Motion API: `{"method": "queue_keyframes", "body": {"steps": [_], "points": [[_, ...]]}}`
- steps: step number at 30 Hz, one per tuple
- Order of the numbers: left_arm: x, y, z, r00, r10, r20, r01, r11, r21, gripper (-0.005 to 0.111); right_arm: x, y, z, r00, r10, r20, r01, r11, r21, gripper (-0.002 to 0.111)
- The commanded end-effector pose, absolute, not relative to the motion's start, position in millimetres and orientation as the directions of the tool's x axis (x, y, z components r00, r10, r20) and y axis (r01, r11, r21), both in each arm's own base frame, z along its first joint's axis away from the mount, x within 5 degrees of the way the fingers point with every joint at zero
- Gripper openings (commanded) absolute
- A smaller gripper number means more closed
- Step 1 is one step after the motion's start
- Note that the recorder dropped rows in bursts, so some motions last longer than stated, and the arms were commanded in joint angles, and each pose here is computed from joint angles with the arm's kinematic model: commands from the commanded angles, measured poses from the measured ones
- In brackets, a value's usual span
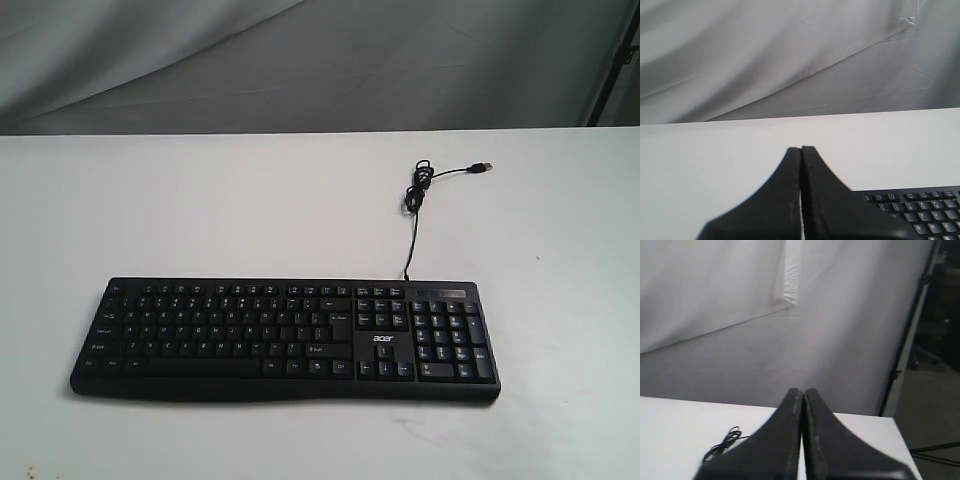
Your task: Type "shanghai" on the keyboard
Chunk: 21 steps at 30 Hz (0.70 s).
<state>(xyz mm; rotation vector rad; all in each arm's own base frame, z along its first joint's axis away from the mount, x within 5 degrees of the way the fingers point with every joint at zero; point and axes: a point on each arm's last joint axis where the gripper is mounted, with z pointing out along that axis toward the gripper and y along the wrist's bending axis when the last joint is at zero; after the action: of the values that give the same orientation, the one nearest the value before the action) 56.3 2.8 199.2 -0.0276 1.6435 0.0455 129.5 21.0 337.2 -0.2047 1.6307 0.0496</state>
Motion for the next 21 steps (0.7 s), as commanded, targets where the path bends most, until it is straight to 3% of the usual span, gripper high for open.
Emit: {"method": "queue_keyframes", "body": {"steps": [1,5,9,21], "points": [[56.2,2.4,199.2,-0.067,0.006,-0.998,-0.039,0.999,0.008,0.0,91.8,3.2,292.7,0.004,-0.067,-0.998,-0.034,0.997,-0.067,0.0],[56.2,2.4,199.2,-0.067,0.006,-0.998,-0.039,0.999,0.008,0.0,77.0,-1.9,248.8,-0.036,0.008,-0.999,0.024,1.0,0.008,0.0],[56.2,2.4,199.2,-0.067,0.006,-0.998,-0.039,0.999,0.008,0.0,65.8,-6.7,209.7,-0.122,-0.012,-0.992,0.094,0.995,-0.023,0.0],[56.2,2.4,199.2,-0.067,0.006,-0.998,-0.039,0.999,0.008,0.0,53.1,-8.9,183.4,-0.249,-0.049,-0.967,0.122,0.989,-0.081,0.0]]}}
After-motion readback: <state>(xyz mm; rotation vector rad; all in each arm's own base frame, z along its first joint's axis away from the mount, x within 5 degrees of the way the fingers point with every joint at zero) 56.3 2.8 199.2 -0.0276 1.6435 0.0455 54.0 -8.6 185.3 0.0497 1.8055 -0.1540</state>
